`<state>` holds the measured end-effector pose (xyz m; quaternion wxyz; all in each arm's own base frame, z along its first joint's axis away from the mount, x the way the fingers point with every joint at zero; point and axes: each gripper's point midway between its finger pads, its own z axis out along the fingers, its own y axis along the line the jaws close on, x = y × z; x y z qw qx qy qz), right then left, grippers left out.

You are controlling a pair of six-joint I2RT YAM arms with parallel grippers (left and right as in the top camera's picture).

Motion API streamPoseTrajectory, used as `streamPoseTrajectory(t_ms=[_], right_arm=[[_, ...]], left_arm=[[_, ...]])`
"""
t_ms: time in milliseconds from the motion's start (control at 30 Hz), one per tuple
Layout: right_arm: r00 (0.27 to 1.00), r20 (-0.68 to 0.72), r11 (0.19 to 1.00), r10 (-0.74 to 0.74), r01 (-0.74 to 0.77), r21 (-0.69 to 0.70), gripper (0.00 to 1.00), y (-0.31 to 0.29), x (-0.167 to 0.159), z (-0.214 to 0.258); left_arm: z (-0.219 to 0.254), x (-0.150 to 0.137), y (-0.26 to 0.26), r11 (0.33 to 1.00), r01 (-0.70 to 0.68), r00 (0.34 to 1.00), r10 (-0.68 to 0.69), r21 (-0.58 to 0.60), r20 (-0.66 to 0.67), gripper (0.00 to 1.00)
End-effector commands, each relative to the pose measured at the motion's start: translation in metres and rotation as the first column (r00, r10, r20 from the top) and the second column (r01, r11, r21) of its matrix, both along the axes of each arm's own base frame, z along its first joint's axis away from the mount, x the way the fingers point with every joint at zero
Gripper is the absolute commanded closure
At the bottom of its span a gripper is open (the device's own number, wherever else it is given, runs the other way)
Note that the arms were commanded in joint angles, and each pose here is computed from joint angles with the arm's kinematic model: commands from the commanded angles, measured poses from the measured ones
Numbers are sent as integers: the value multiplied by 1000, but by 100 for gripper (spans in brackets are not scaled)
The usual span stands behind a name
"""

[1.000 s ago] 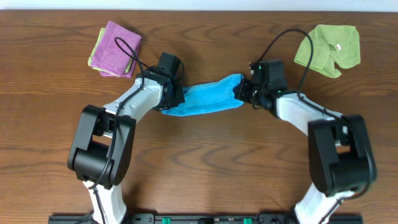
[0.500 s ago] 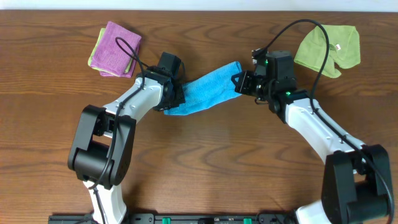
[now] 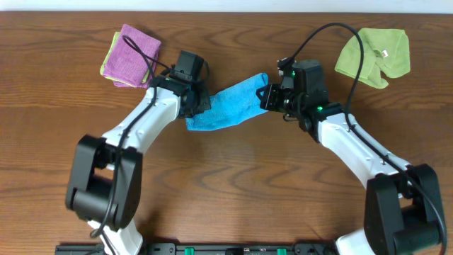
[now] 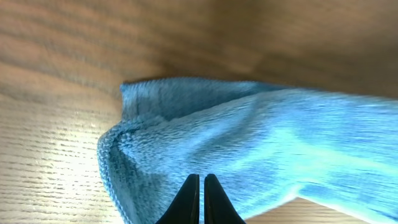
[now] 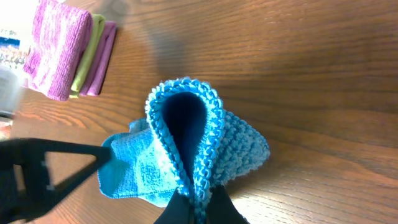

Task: Fold the cloth

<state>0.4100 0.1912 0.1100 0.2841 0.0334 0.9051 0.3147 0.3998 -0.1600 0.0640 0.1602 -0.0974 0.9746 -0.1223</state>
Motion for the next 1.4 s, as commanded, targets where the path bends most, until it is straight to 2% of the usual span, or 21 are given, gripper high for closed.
streamPoseTrajectory(t_ms=[0,300,567,700,867,1167,1367], right_arm=[[999,35,999,31,-31,-16,98,11,-3,9],[986,138,988,96,-78,-131,98,46,-4,24],[981,138,980,134,-110,-166,99,67,-6,17],[979,125,974,161,-138,-177,99,81,-2,7],[972,124,967,199,-175,-186,99,102,3,3],[961,95,950,260,-237,-203,99,133,-1,-19],[956,51,937,289,-272,-219,99,145,-10,-39]], left_arm=[[22,8,-2,1000,0,998,1,-15,57,94],[22,7,-1,1000,-1,999,2,-13,50,94],[27,1,11,999,-22,999,20,37,41,94],[51,1,33,992,-77,993,67,101,102,94],[81,4,68,979,-168,974,147,119,170,94],[103,0,128,945,-308,939,284,107,193,94],[105,-2,137,938,-329,933,306,106,191,94]])
